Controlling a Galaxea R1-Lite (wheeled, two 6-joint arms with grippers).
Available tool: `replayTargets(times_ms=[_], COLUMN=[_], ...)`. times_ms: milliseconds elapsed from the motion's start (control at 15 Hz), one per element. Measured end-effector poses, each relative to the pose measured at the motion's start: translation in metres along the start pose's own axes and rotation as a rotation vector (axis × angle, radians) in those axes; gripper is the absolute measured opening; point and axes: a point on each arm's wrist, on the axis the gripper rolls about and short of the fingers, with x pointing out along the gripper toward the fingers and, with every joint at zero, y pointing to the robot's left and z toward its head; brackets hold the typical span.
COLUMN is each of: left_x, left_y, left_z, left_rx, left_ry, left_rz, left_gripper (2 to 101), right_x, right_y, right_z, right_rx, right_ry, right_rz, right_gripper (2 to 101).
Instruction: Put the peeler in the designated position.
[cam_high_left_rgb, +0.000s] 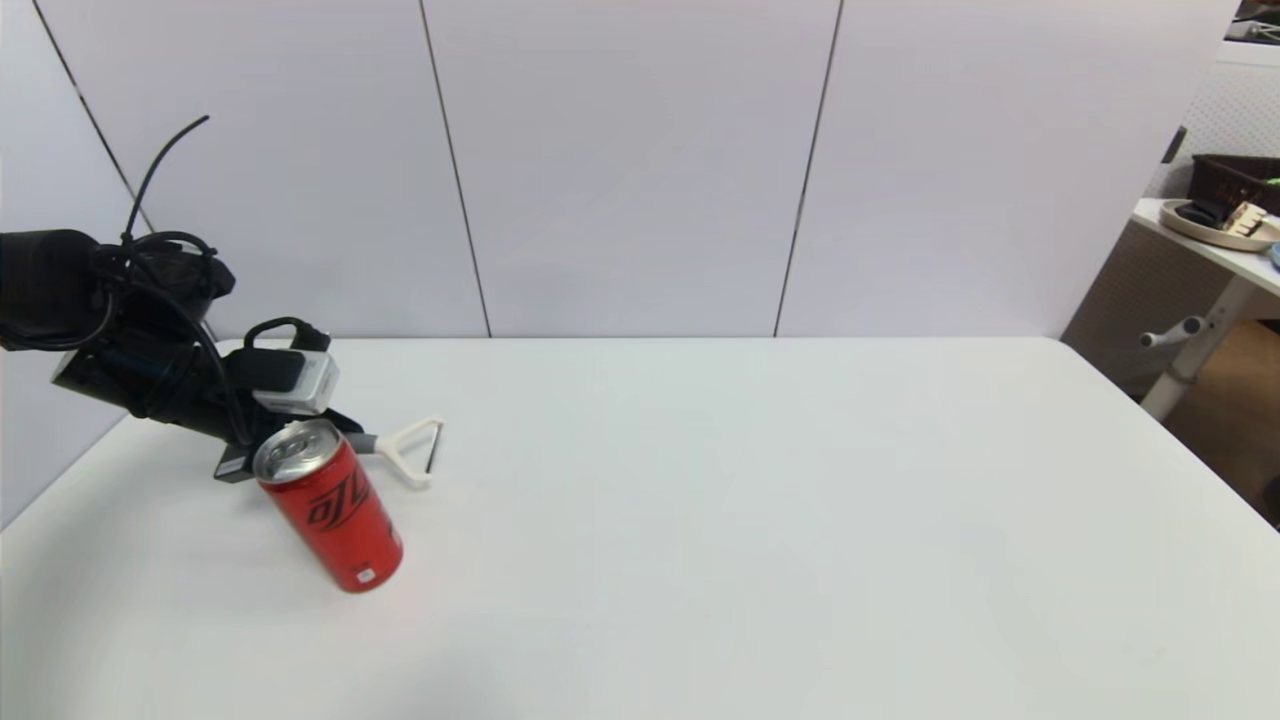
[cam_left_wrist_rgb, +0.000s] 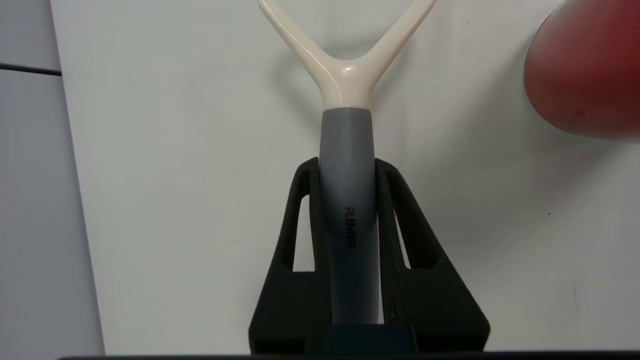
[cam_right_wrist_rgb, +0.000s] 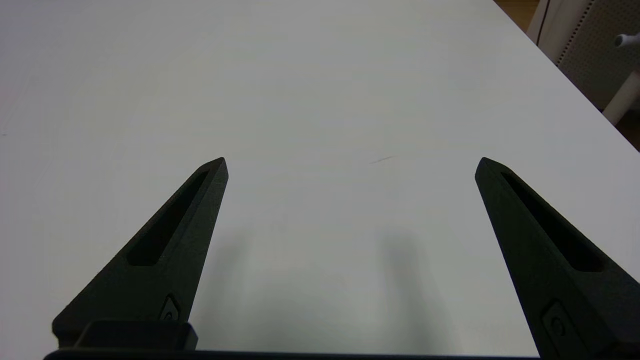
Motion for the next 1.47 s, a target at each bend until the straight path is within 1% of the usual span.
replayTargets(times_ms=[200, 533, 800, 1000, 1133, 1267, 1400, 1467], left_x=[0.006, 0.014, 0.015, 0.013, 0.004, -0.011, -0.027, -0.038], left_y=[-0.002, -0.003, -0.003, -0.001, 0.006, 0.017, 0.025, 0.028], left_z=[-0.004, -0.009, -0.010, -0.008, -0.004, -0.001, 0.005, 0.011], left_rx=[-0.031, -0.054, -0.066, -0.064, -0.061, -0.058, -0.094, -0.133], left_ry=[-0.005, -0.009, -0.010, -0.008, 0.002, 0.055, 0.100, 0.119], left_rz=[-0.022, -0.042, -0.049, -0.034, 0.004, 0.089, 0.186, 0.245], left_gripper=[17.5, 17.5, 47.6, 63.8, 71.3, 77.4, 81.9, 83.8], right_x=[0.000, 0.000, 0.000, 0.000, 0.000, 0.000, 0.000, 0.000], right_y=[0.000, 0.000, 0.000, 0.000, 0.000, 0.000, 0.000, 0.000], right_z=[0.000, 0.000, 0.000, 0.000, 0.000, 0.000, 0.000, 0.000], right_rx=[0.000, 0.000, 0.000, 0.000, 0.000, 0.000, 0.000, 0.000], right_ry=[0.000, 0.000, 0.000, 0.000, 0.000, 0.000, 0.000, 0.000], right_rz=[0.000, 0.000, 0.000, 0.000, 0.000, 0.001, 0.000, 0.000], right_gripper=[98.0, 98.0, 98.0, 98.0, 98.0, 98.0, 98.0, 98.0])
